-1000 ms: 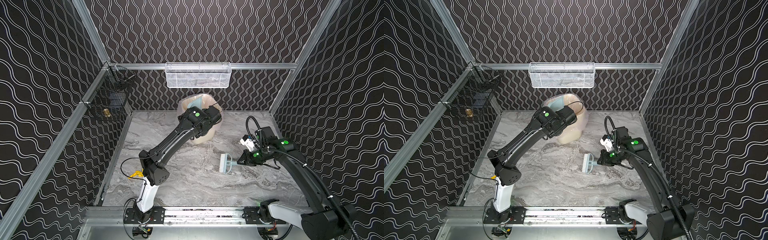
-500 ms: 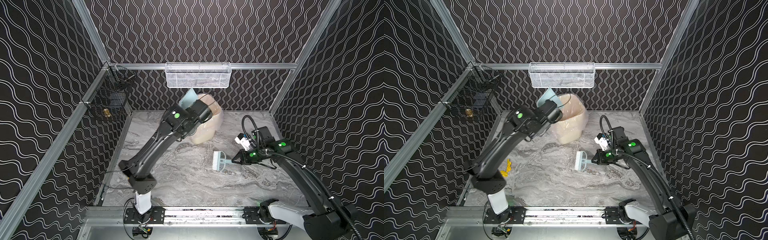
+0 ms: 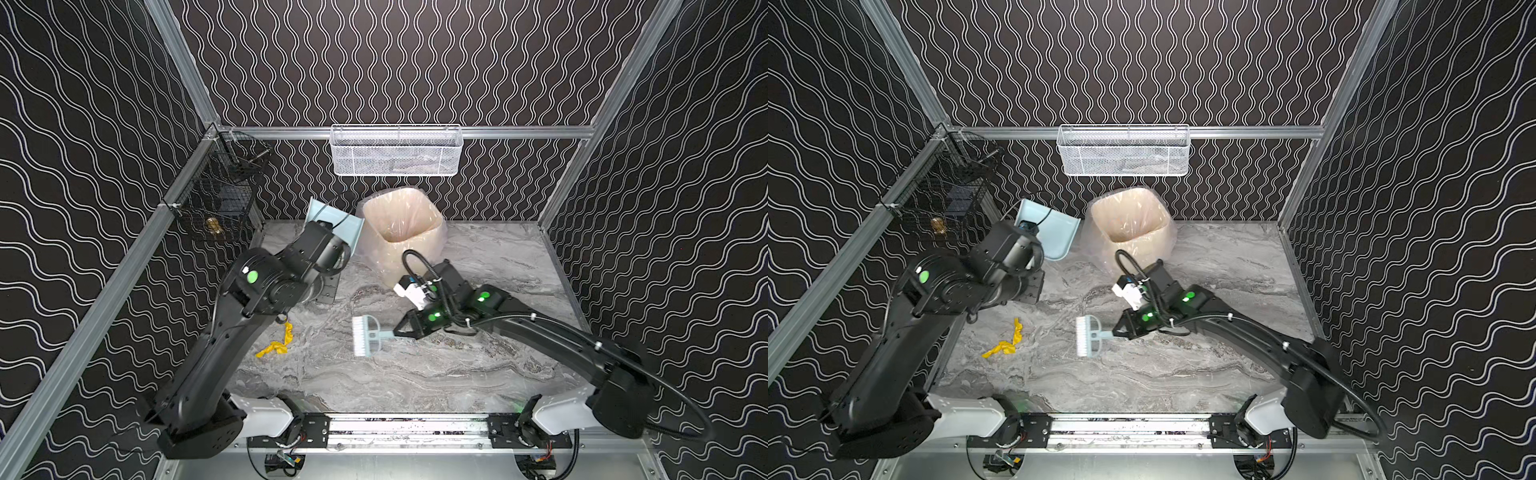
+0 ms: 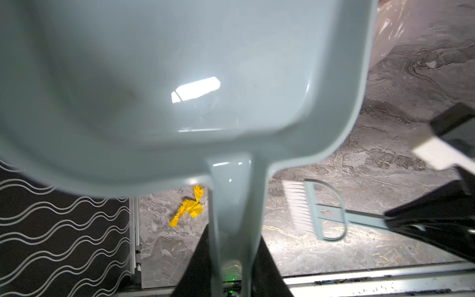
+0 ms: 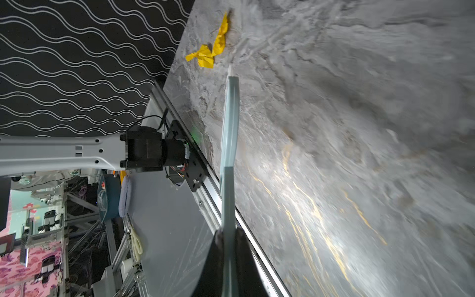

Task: Sweep away the paper scraps from the table
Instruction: 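Lower the dustpan beside the yellow scraps while the right brings the brush over, then sweep the yellow scraps toward the dustpan with the right gripper's brush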

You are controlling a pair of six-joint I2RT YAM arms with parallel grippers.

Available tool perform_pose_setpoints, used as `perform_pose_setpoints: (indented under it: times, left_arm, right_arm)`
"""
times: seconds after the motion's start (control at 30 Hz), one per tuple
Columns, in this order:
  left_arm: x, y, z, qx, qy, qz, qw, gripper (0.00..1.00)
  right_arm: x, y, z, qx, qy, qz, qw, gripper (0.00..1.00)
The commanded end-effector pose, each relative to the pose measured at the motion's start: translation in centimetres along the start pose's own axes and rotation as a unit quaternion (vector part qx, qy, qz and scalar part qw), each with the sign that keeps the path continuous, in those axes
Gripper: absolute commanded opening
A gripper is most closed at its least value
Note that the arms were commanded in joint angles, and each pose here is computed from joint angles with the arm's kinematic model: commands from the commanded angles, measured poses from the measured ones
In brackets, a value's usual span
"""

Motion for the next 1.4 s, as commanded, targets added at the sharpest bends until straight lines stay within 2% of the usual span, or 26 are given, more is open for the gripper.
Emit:
perform_pose_setpoints:
  times: [0.0,0.27,0.47,0.7,0.9,1.07,1.23,1.37]
  left_arm:
    - [0.2,-0.2,0.9,0.031,0.013,0.037,0.999,0.00]
    - [-0.2,0.0,2.4,0.028,0.041,0.052,0.997,0.00]
    - [-0.3,0.0,2.3,0.024,0.044,0.056,0.997,0.00]
    - [-1.0,-0.1,1.9,0.018,0.051,0.058,0.997,0.00]
    - [-1.8,-0.1,1.6,0.020,0.057,0.063,0.996,0.00]
    - [-2.7,-0.1,1.9,0.028,0.068,0.070,0.995,0.00]
    - [-3.3,-0.1,2.2,0.036,0.075,0.075,0.994,0.00]
    - [-3.7,0.0,2.4,0.039,0.080,0.076,0.993,0.00]
  right_arm:
    - [-3.0,3.2,-3.5,0.032,-0.043,-0.057,0.997,0.00]
    - [-12.2,7.4,-5.5,0.068,-0.026,-0.131,0.989,0.00]
    - [-17.8,7.5,-6.6,0.058,-0.026,-0.162,0.985,0.00]
    - [-22.8,5.9,-7.8,0.031,-0.037,-0.167,0.985,0.00]
    - [-26.2,5.3,-9.4,0.018,-0.038,-0.173,0.984,0.00]
    - [-28.5,3.1,-8.7,-0.015,-0.011,-0.142,0.990,0.00]
    - [-28.2,0.0,-7.3,-0.051,0.013,-0.090,0.995,0.00]
    - [-26.1,-2.5,-5.7,-0.082,0.028,-0.056,0.995,0.00]
Point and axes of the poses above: each gripper's point midway between its finger pads, its own x axis back along the fingers, its own y axis along the line the jaws close on, z = x × y, the point moved 1 cm from there along x, back along the fingers, and after that the axes turned 7 degrees about x, right-handed, at the moved point
